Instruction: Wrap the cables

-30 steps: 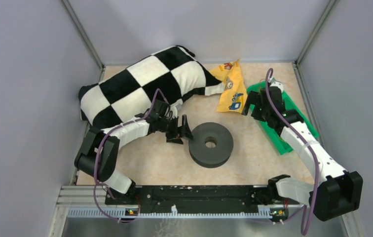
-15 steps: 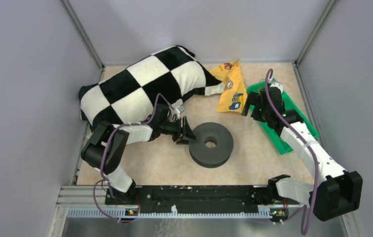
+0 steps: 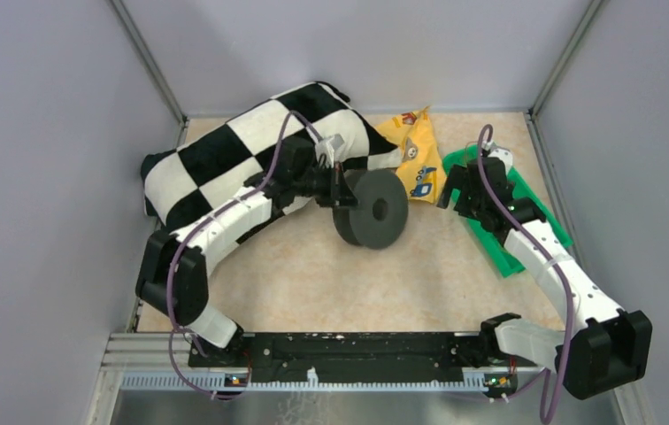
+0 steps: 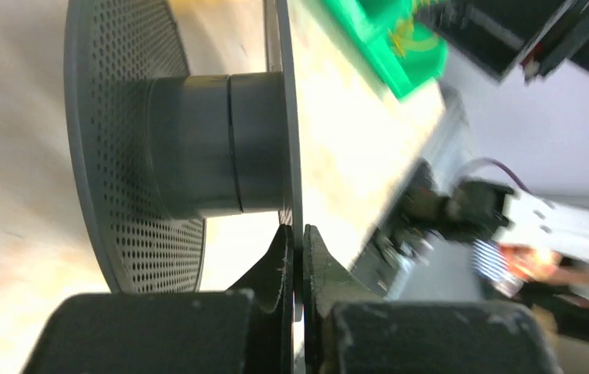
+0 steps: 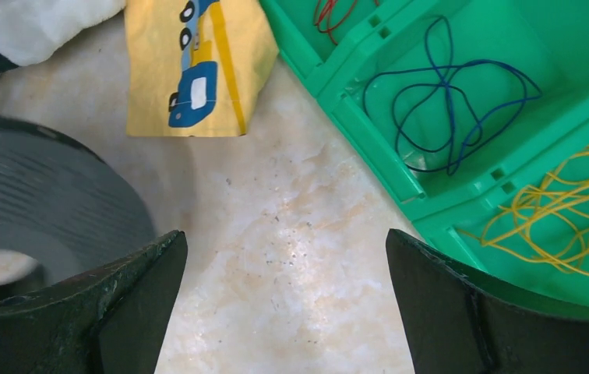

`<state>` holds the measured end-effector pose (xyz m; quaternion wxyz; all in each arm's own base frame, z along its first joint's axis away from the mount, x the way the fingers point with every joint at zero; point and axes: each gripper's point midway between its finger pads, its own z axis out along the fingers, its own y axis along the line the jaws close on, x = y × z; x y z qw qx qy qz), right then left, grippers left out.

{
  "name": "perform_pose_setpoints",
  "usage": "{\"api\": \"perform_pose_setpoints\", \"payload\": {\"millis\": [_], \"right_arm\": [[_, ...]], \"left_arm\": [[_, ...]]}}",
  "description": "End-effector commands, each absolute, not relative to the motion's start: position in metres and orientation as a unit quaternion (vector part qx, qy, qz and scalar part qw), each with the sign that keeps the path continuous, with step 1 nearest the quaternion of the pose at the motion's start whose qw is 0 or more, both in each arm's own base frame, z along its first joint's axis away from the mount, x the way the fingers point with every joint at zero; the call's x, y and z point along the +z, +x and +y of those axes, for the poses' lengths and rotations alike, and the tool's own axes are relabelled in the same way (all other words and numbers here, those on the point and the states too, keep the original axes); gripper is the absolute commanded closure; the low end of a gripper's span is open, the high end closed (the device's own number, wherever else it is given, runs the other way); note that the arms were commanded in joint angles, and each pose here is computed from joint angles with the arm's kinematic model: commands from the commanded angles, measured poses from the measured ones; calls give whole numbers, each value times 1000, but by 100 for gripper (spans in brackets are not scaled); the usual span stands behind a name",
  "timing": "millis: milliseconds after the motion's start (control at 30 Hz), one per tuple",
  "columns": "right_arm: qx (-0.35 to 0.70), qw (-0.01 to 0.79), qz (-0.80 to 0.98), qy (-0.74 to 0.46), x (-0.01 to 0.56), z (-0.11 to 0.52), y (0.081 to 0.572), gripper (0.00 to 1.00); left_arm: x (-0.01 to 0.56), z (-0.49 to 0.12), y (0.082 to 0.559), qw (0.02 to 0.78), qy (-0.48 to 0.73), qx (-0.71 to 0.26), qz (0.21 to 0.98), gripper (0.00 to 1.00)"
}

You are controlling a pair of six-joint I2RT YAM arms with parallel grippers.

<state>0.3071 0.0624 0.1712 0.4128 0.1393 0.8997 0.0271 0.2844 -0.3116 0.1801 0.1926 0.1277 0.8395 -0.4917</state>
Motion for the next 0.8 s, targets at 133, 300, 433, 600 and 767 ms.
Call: {"api": "perform_pose_setpoints", "payload": {"millis": [133, 300, 433, 600, 767], "right_arm": [[17, 509, 837, 198, 230, 39, 304, 1], [24, 511, 835, 204, 229, 39, 302, 1], [23, 500, 842, 202, 224, 40, 300, 1], [32, 497, 843, 201, 216, 43, 298, 1], [56, 491, 846, 198, 215, 54, 306, 1]], "left_arm": [[258, -302, 330, 437, 226, -277, 825, 100], [271, -326, 334, 518, 348, -278, 731, 100], [288, -337, 336, 600, 450, -253, 612, 100], [280, -341, 329, 571, 573, -289, 512, 100], [256, -328, 355, 498, 615, -352, 499, 100]]}}
